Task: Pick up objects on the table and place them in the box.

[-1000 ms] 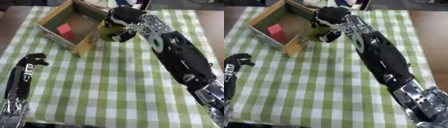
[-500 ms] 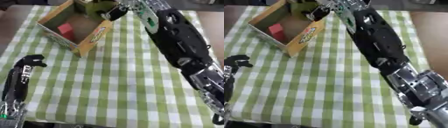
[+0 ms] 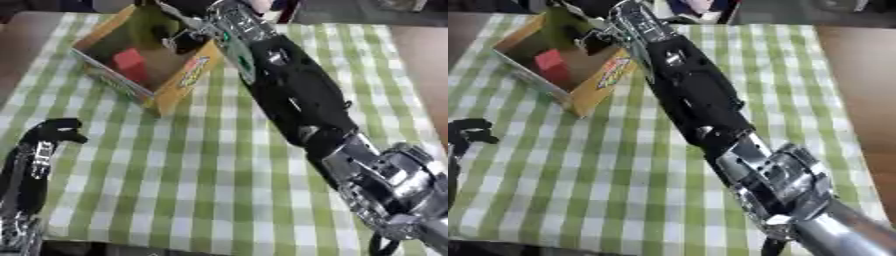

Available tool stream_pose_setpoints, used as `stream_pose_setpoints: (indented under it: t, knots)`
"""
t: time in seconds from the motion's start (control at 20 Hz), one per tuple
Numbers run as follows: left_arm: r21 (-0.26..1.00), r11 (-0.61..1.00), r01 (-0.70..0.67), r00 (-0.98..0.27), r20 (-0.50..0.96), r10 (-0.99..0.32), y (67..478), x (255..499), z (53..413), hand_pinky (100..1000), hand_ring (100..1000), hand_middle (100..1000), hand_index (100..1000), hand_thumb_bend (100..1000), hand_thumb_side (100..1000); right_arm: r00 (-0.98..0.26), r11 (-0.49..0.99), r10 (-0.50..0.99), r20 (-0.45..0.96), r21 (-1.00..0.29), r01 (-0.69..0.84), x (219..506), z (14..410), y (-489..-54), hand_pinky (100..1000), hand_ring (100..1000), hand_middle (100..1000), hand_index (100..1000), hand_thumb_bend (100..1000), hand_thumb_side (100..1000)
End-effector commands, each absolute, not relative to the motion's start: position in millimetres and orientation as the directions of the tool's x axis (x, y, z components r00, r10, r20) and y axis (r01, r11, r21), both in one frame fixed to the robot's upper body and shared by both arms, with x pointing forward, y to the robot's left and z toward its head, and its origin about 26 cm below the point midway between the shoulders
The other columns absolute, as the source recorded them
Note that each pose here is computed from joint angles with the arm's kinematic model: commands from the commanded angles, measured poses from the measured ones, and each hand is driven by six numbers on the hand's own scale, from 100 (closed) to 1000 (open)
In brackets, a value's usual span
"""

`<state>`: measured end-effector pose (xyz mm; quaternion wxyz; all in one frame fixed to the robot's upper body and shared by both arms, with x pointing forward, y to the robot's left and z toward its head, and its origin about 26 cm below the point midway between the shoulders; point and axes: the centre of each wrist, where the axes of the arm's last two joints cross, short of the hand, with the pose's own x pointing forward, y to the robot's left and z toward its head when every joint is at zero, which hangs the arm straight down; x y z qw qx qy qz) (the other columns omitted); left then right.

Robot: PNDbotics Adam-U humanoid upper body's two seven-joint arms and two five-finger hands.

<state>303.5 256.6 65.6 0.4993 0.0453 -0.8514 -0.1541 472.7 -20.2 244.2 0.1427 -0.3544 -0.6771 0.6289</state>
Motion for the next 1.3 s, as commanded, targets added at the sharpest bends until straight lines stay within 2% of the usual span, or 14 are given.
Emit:
stream_pose_setpoints:
  t: [0.05,0.15,0.2,0.45,0.55,0.6,0.7,0.95,1.3]
  knots:
    - [0.317,0.945,0.081,-0.514,0.826,-0.233,258,305,71,828,576,643,733,100,904,-0.69,-0.039,0.655,-0.307,-0.926,0.376,469,261,-13,803,848,977,1000,254,341]
    - [0.316,0.945,0.081,-0.515,0.825,-0.232,258,305,71,828,577,644,732,100,903,-0.674,-0.035,0.654,-0.342,-0.905,0.425,467,264,-11,806,855,997,1000,305,374]
    - [0.316,0.945,0.08,-0.516,0.825,-0.232,258,305,72,828,577,644,732,100,903,-0.666,-0.028,0.656,-0.354,-0.894,0.448,466,266,-11,801,852,995,1000,300,365]
    - [0.315,0.947,0.067,-0.515,0.823,-0.237,260,305,72,828,577,644,732,100,902,-0.669,0.061,0.654,-0.353,-0.856,0.513,459,283,-16,765,829,950,1000,208,233]
    - [0.315,0.947,0.06,-0.514,0.823,-0.241,262,304,72,828,577,644,732,100,902,-0.694,0.097,0.631,-0.348,-0.851,0.516,456,292,-20,751,820,927,999,153,118]
    - [0.314,0.948,0.054,-0.514,0.823,-0.243,263,304,73,828,577,644,732,100,901,-0.709,0.126,0.615,-0.345,-0.845,0.52,453,298,-24,741,813,914,996,128,100]
    - [0.314,0.949,0.041,-0.513,0.821,-0.249,265,304,73,828,577,644,733,100,901,-0.741,0.189,0.586,-0.328,-0.834,0.519,446,311,-35,726,802,899,991,100,100]
    - [0.314,0.949,0.006,-0.508,0.819,-0.267,271,302,73,827,578,645,733,100,899,-0.812,0.33,0.529,-0.249,-0.821,0.467,424,333,-75,688,779,852,973,100,100]
    - [0.315,0.949,-0.019,-0.505,0.816,-0.281,275,301,74,827,580,647,734,100,895,-0.851,0.462,0.52,-0.072,-0.815,0.351,400,317,-133,636,745,810,960,100,104]
